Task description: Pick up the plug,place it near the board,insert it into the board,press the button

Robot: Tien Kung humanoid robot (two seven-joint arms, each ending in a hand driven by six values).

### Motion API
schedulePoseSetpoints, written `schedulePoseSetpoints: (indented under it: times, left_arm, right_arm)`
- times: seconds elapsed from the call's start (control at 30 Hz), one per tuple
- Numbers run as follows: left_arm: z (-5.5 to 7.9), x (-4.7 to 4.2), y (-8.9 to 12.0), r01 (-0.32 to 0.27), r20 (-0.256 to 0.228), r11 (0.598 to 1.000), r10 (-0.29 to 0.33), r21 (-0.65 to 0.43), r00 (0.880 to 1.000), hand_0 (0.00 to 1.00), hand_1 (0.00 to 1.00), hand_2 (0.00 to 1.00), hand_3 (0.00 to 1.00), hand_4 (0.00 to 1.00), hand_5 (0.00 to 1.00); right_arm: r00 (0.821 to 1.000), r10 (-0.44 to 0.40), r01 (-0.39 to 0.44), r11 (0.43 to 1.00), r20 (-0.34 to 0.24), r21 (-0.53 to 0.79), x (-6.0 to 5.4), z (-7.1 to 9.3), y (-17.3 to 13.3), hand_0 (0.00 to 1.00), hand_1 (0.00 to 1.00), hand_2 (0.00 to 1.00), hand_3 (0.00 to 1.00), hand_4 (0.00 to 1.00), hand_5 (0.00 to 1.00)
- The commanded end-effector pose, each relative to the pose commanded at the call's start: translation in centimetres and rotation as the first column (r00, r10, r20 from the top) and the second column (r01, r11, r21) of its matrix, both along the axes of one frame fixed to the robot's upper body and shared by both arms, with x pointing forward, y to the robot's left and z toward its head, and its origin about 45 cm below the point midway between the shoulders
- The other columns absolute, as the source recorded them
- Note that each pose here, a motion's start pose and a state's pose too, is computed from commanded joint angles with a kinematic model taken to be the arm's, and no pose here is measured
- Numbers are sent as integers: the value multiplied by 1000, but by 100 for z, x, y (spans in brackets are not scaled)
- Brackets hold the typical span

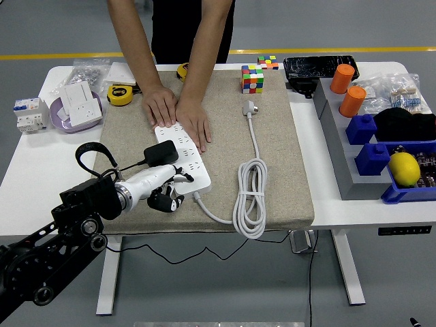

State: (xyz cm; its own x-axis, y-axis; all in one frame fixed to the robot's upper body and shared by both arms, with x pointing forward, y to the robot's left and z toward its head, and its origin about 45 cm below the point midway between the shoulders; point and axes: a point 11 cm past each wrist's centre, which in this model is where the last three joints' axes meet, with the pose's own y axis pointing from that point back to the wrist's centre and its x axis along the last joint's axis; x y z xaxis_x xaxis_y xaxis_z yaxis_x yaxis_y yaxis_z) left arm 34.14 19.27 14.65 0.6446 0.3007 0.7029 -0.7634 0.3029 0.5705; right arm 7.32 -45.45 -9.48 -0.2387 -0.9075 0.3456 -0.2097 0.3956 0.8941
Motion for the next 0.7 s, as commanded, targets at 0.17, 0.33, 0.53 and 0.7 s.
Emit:
schedulePoseSetpoints:
  times: [0.17, 0.33, 0.53, 0.7]
  left_arm:
    - [-79, -5, 56, -13, -14, 1000, 13, 5, 1000, 138, 41, 153, 812, 550, 2]
    - [-55, 9, 59, -15, -2, 1000, 15, -6, 1000, 138, 41, 152, 807, 553, 2]
    - [154, 30, 1, -3, 57, 999, 5, -44, 998, 139, 41, 153, 787, 555, 2]
    - [525, 9, -83, 8, 183, 980, 30, -201, 983, 202, 102, 215, 699, 518, 2]
  right_arm:
    - [1000, 0, 0, 1000, 1, 0, -1, 1, -2, 836, 763, 747, 768, 998, 914]
    - [1000, 0, 0, 1000, 1, 0, 0, 1, -1, 835, 763, 747, 768, 998, 913]
    - [1000, -2, 2, 1000, 2, 0, 6, 1, 1, 835, 763, 747, 768, 998, 912]
    - [1000, -4, 4, 1000, 4, 2, 9, -3, 12, 836, 763, 747, 768, 998, 911]
